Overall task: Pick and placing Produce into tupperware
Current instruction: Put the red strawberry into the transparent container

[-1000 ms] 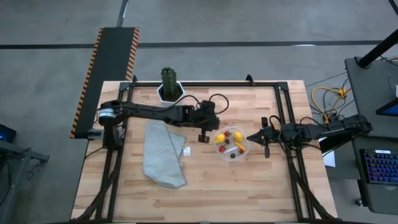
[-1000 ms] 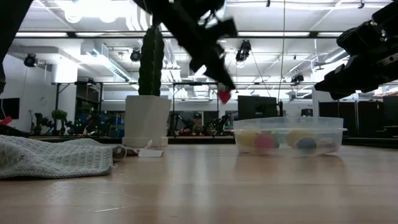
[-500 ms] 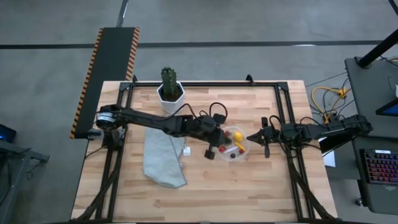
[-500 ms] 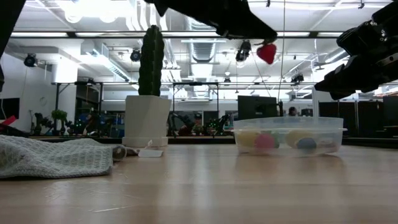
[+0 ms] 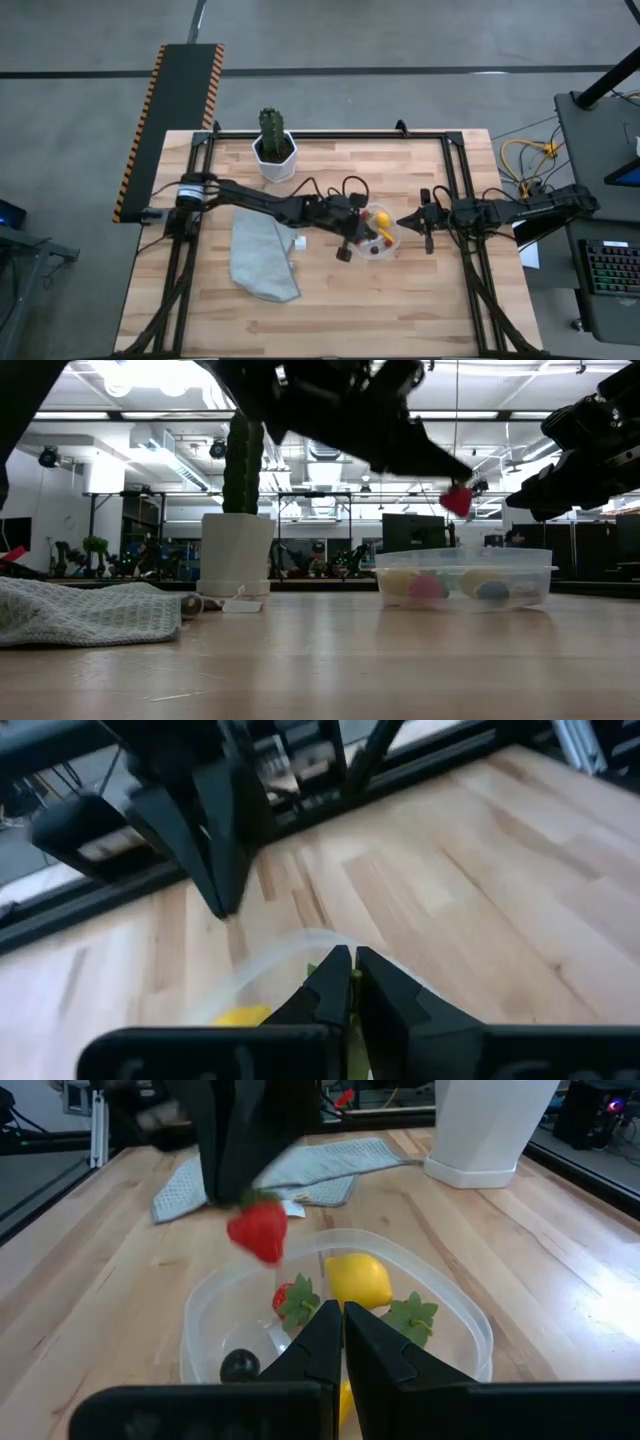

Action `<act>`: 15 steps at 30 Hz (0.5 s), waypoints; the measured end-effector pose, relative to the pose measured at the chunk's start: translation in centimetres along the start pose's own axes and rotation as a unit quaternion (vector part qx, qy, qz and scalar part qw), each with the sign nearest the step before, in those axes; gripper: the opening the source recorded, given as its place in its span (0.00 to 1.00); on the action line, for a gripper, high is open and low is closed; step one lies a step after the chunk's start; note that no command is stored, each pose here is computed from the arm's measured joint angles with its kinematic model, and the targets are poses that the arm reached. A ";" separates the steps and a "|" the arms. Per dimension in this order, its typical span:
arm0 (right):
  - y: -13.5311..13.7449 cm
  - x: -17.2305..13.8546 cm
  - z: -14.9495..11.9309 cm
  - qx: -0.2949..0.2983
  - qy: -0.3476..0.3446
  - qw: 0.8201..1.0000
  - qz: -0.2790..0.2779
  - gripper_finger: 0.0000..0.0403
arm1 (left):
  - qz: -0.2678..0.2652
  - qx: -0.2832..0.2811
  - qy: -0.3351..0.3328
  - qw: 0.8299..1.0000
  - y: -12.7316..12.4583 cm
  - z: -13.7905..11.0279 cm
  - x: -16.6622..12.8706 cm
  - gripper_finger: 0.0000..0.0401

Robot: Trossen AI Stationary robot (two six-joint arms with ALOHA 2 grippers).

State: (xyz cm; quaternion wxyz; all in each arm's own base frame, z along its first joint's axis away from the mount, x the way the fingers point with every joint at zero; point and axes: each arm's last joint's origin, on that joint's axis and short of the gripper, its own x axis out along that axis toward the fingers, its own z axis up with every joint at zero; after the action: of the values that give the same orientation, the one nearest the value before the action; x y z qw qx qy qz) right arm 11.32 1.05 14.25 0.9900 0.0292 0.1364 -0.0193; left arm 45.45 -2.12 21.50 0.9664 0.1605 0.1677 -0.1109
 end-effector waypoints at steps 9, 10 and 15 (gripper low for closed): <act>0.0 0.0 0.0 0.001 -0.001 1.000 0.000 0.02 | -0.003 -0.006 0.031 1.000 -0.4 -3.3 2.9 0.00; 0.0 0.0 0.0 0.001 -0.001 1.000 0.000 0.02 | -0.003 -0.007 0.035 0.999 -0.4 -3.7 3.1 0.00; 0.0 0.0 0.0 0.001 -0.001 1.000 0.000 0.02 | -0.001 -0.010 0.042 0.999 -0.2 -4.3 3.2 0.00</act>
State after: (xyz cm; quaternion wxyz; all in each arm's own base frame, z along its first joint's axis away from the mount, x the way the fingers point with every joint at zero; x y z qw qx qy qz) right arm 11.31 1.04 14.27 0.9901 0.0300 0.1357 -0.0197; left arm 47.12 -1.34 16.40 0.9598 0.1556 0.2097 -0.1032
